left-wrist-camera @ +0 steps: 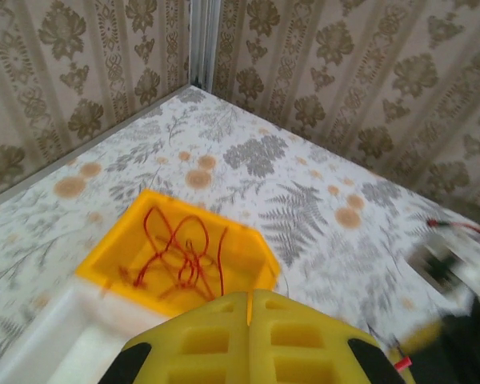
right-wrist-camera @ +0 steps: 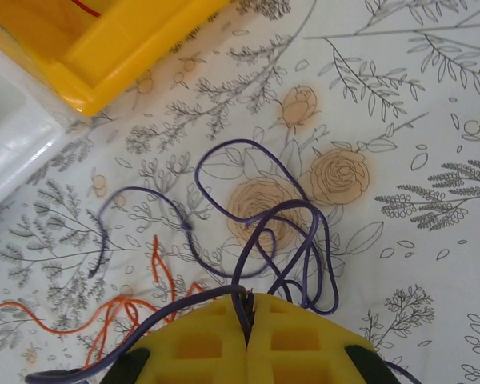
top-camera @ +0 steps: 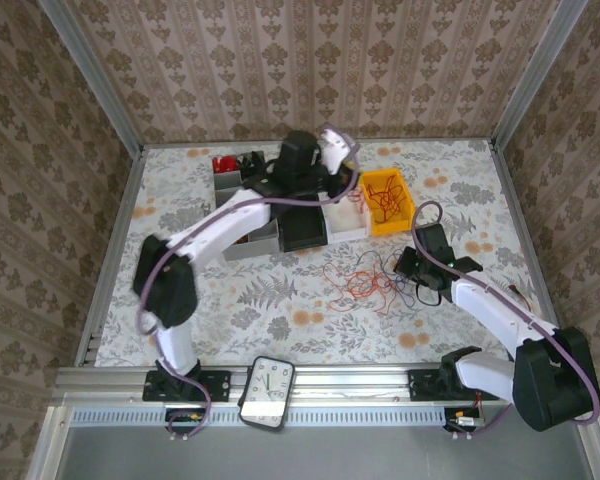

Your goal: Untangle the cables

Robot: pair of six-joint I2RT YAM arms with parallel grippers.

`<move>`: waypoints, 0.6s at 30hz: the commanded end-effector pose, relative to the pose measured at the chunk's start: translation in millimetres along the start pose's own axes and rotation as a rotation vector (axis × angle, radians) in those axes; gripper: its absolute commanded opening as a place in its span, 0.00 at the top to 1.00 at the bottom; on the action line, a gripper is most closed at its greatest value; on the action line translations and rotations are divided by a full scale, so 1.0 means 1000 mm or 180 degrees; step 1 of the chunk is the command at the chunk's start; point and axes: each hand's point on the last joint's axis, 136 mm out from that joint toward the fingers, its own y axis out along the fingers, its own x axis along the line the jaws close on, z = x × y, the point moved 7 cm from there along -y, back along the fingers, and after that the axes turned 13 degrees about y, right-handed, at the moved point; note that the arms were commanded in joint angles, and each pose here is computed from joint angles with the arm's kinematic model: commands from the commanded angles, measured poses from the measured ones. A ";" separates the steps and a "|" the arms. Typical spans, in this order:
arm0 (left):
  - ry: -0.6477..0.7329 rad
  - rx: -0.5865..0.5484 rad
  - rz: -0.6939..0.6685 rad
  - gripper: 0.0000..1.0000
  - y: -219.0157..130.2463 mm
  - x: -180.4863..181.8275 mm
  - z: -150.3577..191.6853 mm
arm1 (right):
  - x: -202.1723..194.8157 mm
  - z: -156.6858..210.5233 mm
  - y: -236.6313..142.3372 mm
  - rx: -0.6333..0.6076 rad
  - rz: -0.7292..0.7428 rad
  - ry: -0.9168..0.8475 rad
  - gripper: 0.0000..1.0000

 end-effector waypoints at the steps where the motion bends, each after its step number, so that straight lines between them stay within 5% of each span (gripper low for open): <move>1: -0.0014 -0.0429 -0.0130 1.00 0.040 0.013 -0.031 | -0.005 -0.001 -0.004 -0.0109 -0.0003 0.0031 1.00; 6: -0.0085 -0.0265 -0.0624 1.00 0.120 0.050 0.005 | -0.003 -0.002 -0.015 -0.0153 -0.0120 -0.0060 1.00; 7: -0.0072 -0.0221 -0.0682 0.90 0.129 0.053 0.011 | -0.002 -0.002 -0.018 -0.0173 -0.0154 -0.0082 1.00; 9: -0.0006 -0.0134 -0.0794 0.42 0.140 0.055 0.019 | -0.002 -0.003 -0.025 -0.0226 -0.0243 -0.0133 1.00; 10: 0.0016 -0.0149 -0.0841 0.35 0.140 0.056 0.018 | -0.001 -0.003 -0.028 -0.0244 -0.0285 -0.0151 1.00; 13: 0.0001 -0.0277 -0.0982 0.22 0.128 0.056 0.003 | -0.001 -0.001 -0.035 -0.0280 -0.0393 -0.0210 1.00; 18: 0.0094 -0.0570 -0.1174 0.19 0.078 0.050 -0.035 | -0.003 0.001 -0.033 -0.0260 -0.0389 -0.0225 1.00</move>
